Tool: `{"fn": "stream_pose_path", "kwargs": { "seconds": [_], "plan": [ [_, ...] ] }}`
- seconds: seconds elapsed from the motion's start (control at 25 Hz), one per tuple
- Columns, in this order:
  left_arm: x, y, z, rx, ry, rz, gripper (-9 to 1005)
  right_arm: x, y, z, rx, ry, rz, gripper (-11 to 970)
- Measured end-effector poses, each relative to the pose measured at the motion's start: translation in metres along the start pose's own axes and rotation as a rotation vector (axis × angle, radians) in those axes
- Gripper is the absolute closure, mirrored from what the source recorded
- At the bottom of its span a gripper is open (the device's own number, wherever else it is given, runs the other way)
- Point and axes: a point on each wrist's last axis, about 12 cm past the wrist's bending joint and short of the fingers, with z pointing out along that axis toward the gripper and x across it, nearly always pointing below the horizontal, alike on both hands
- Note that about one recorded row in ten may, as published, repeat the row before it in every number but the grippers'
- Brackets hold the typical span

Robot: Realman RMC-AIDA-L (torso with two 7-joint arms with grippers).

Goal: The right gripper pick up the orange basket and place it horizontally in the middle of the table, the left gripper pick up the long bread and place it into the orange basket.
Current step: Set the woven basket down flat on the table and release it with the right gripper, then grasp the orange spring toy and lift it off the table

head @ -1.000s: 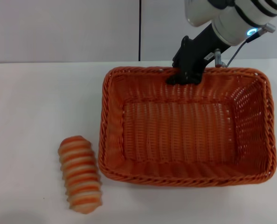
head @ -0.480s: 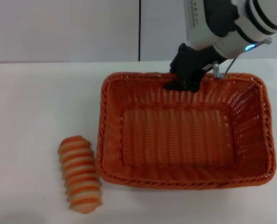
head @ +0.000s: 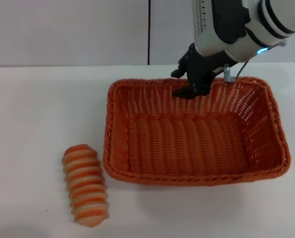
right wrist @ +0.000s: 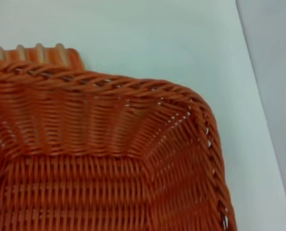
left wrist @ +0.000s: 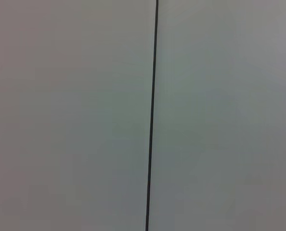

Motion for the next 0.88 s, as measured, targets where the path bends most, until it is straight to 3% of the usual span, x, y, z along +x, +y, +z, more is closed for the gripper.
{"fn": "stream_pose_path", "kwargs": {
  "seconds": [0.24,0.48,0.68,0.72,0.76,0.8,0.84,0.88],
  "plan": [
    [0.001,0.0,0.002,0.0,0.005,-0.002,321,-0.007,-0.002,-0.013,0.065,-0.096,0.012,430],
    [-0.001,0.006,0.01,0.034,0.006,-0.024,324,-0.005,0.007,-0.059,0.215,-0.265,0.134,291],
    [-0.01,0.022,0.035,0.132,0.001,-0.038,326,0.026,0.037,-0.114,0.373,-0.534,0.309,174],
    [-0.015,0.029,0.048,0.185,0.022,-0.058,327,0.046,0.053,-0.135,0.421,-0.666,0.399,150],
    [-0.015,0.029,0.048,0.185,0.022,-0.058,327,0.046,0.053,-0.135,0.421,-0.666,0.399,151],
    [-0.018,0.031,0.055,0.215,0.032,-0.065,328,0.066,0.069,-0.148,0.446,-0.791,0.471,152],
    [-0.018,0.031,0.055,0.215,0.032,-0.065,328,0.066,0.069,-0.148,0.446,-0.791,0.471,153],
    [-0.027,0.037,0.073,0.279,0.056,-0.091,329,0.079,0.078,-0.153,0.459,-0.857,0.511,154]
  ]
}}
